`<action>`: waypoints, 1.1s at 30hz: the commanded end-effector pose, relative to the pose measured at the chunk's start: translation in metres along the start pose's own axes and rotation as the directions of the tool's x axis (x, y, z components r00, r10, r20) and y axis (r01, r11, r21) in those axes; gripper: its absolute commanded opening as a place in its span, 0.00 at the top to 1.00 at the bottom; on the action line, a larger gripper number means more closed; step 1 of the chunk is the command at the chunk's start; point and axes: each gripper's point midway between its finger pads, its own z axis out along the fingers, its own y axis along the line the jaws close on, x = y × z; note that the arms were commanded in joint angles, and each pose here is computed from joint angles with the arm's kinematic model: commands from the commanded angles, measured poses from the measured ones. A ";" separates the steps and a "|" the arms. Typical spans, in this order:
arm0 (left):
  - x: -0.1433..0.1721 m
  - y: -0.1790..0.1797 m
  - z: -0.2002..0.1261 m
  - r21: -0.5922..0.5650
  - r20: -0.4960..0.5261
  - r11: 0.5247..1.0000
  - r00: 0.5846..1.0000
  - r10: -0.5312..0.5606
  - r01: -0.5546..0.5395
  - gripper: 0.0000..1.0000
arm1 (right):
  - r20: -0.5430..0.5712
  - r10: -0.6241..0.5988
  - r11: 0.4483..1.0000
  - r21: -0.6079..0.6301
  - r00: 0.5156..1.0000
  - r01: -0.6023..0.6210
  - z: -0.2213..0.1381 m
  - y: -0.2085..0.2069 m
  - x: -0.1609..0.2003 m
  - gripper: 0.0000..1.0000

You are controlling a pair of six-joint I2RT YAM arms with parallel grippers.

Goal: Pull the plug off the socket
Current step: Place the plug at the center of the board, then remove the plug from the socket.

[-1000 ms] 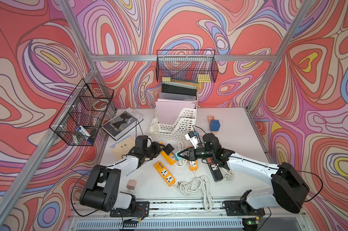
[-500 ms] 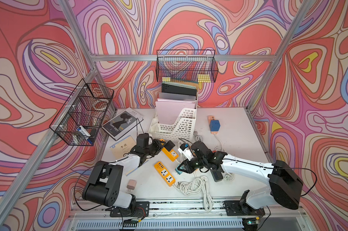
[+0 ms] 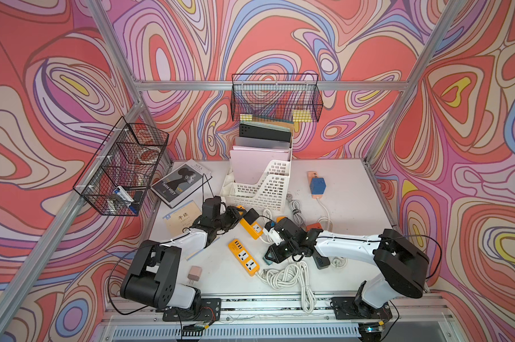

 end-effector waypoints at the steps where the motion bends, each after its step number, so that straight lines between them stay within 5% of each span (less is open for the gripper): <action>1: -0.003 -0.020 -0.008 0.050 0.030 0.997 0.998 0.062 -0.064 1.00 | 0.024 0.012 0.997 0.073 1.000 -0.014 -0.004 -0.009 -0.005 0.62; 8: 0.007 -0.022 -0.015 0.034 0.015 0.993 0.993 0.116 -0.117 1.00 | 0.118 -0.035 0.993 0.116 0.992 0.022 -0.048 -0.004 -0.018 0.49; 13: 0.022 -0.029 -0.017 0.046 -0.018 0.985 0.986 0.165 -0.164 1.00 | 0.393 -0.062 0.997 0.064 0.917 0.040 -0.113 0.017 -0.054 0.48; 15: 0.030 -0.034 -0.017 0.054 -0.030 0.980 0.981 0.193 -0.191 1.00 | 0.536 0.043 0.998 -0.065 0.843 -0.009 -0.136 0.023 -0.077 0.41; 18: 0.040 -0.044 -0.017 0.081 -0.047 0.971 0.972 0.229 -0.225 1.00 | 0.583 0.271 0.927 -0.372 0.766 -0.046 -0.150 0.029 -0.107 0.38; 21: 0.047 -0.053 -0.018 0.112 -0.061 0.962 0.964 0.257 -0.250 1.00 | 0.527 0.298 0.896 -0.443 0.796 -0.043 -0.134 0.037 -0.123 0.37; 33: 0.051 -0.069 -0.026 0.146 -0.087 0.954 0.958 0.275 -0.260 1.00 | 0.342 0.152 0.951 -0.306 0.927 -0.043 -0.071 0.025 -0.132 0.42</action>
